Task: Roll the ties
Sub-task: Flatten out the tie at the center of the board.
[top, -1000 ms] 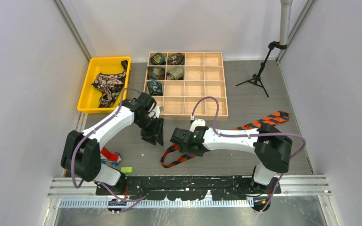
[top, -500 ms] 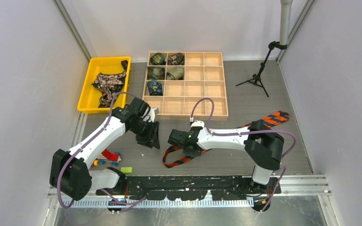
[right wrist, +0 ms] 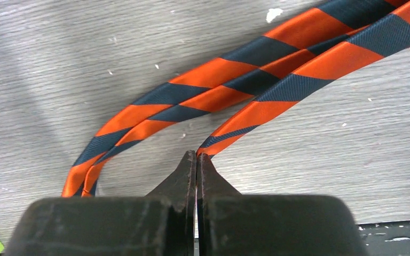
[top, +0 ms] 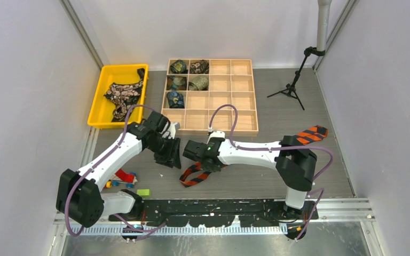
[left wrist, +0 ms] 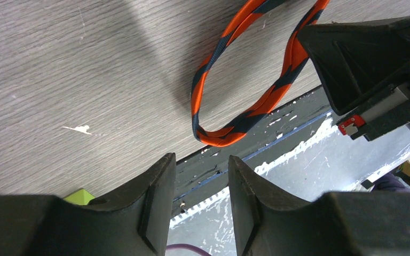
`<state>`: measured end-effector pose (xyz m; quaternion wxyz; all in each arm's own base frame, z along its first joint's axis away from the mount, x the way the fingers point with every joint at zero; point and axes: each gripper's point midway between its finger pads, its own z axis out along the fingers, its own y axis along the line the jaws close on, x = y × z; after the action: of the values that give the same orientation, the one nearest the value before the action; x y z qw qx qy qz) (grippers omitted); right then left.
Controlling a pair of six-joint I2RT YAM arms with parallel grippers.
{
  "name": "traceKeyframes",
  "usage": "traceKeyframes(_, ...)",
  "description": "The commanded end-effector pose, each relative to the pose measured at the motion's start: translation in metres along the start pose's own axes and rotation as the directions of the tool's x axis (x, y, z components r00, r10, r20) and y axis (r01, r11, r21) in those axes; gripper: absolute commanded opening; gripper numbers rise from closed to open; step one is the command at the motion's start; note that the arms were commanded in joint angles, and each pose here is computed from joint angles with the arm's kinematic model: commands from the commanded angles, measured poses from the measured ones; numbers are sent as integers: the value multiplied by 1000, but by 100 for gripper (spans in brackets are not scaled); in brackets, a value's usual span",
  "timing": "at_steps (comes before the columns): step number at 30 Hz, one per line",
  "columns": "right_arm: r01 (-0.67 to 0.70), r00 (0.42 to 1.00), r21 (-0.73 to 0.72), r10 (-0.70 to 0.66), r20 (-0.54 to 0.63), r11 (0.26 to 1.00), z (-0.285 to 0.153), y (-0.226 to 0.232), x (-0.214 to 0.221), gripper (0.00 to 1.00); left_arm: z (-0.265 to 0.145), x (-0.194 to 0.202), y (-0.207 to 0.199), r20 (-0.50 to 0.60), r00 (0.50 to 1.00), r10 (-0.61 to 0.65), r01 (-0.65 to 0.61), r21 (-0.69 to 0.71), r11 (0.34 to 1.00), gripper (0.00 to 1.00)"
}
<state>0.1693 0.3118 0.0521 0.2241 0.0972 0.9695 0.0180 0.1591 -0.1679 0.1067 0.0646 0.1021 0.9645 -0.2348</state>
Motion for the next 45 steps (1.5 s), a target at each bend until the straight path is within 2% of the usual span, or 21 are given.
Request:
traceKeyframes(1, 17, 999, 1, -17, 51, 1000, -2, 14, -13, 0, -3, -5, -4, 41, 999, 33, -34, 22, 999, 42)
traceKeyframes(19, 26, 999, 20, -25, -20, 999, 31, 26, -27, 0, -7, -5, -10, 49, 998, 28, -30, 48, 998, 44)
traceKeyframes(24, 31, 998, 14, -30, -47, 999, 37, 27, -28, 6, -5, -5, -11, 34, 999, 23, -25, 53, 998, 44)
traceKeyframes(30, 25, 998, -2, -25, -52, 1000, 36, 33, -35, 6, -1, -4, -12, 3, 1000, 10, -11, 62, 998, 44)
traceKeyframes(38, 29, 997, -21, -31, -70, 999, 36, 45, -35, 6, -5, -7, -16, 18, 1000, -5, 4, 66, 998, 43)
traceKeyframes(45, 30, 997, -30, -32, -68, 999, 34, 50, -40, 7, -2, -4, -6, 24, 999, -30, 29, 16, 999, 44)
